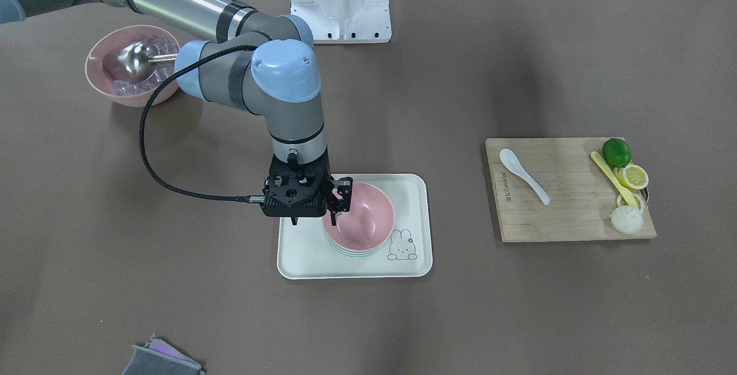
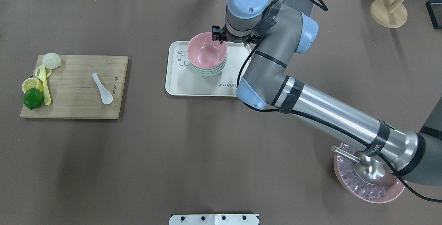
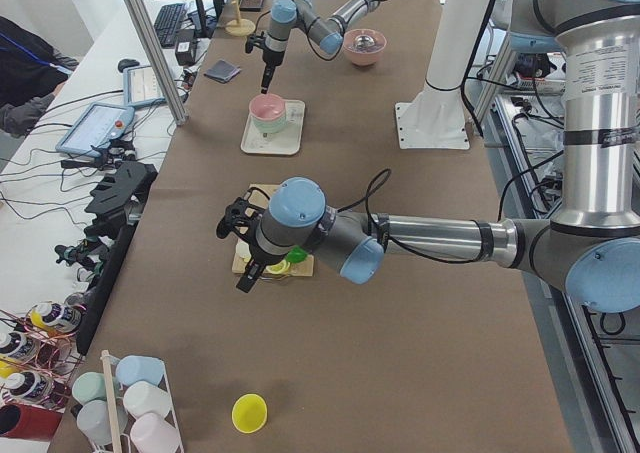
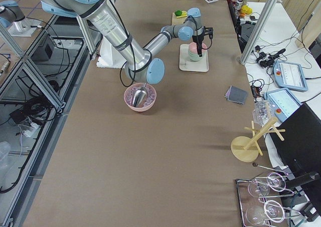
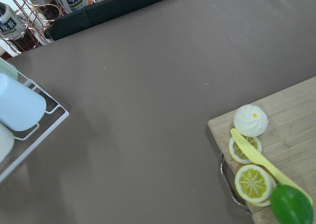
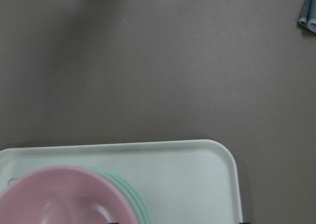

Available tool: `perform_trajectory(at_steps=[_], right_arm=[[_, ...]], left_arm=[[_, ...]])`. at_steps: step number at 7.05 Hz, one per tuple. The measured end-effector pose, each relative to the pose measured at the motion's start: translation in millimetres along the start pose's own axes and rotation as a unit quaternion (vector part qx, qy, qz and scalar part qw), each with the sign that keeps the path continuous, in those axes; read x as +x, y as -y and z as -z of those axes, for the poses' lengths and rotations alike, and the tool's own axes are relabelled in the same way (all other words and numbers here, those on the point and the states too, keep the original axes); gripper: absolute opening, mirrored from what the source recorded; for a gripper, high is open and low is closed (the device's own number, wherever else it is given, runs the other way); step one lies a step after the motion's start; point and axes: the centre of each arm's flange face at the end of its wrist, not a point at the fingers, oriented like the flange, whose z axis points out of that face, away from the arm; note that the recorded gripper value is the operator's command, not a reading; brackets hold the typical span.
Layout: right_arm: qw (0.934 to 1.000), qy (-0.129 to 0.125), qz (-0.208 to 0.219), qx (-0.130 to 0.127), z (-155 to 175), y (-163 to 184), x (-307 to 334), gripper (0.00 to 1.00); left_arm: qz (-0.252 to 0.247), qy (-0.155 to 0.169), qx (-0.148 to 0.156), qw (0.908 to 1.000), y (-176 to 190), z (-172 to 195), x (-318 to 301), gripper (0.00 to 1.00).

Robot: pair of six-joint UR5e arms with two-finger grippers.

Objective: Stack pink bowl on green and place spoon
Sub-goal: 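Lower the pink bowl into the green bowl and open the right gripper, then grasp the white spoon with the left gripper while the right arm withdraws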

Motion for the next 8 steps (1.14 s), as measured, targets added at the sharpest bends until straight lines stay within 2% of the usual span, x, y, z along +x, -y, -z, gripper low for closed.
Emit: perform_trajectory(at_steps=[2, 3, 5, 6, 8], right_arm=[[0.9985, -0.008, 0.053, -0.005, 1.4, 25.0, 74.7, 1.0], [0.9964, -0.008, 0.084, -0.007, 9.7, 39.7, 114.1, 1.0], [0.9915, 0.013, 0.129, -0.014, 29.5, 67.4, 196.1, 1.0], [0.9906, 0.016, 0.135, -0.017, 31.5, 72.8, 240.2, 1.0], [0.991, -0.005, 0.132, -0.022, 39.8, 75.6, 349.8, 1.0]], left_arm=[[0.099, -0.021, -0.013, 0.9948, 23.4, -29.1, 49.1, 0.98], [0.144, -0.013, -0.015, 0.9893, 35.6, -47.9, 84.3, 0.98], [0.217, 0.017, -0.005, 0.9761, 53.4, -107.5, 184.2, 0.98], [0.245, 0.03, 0.001, 0.9689, 54.8, -141.1, 235.6, 0.98], [0.288, 0.072, 0.01, 0.9548, 47.2, -196.1, 320.9, 0.98]])
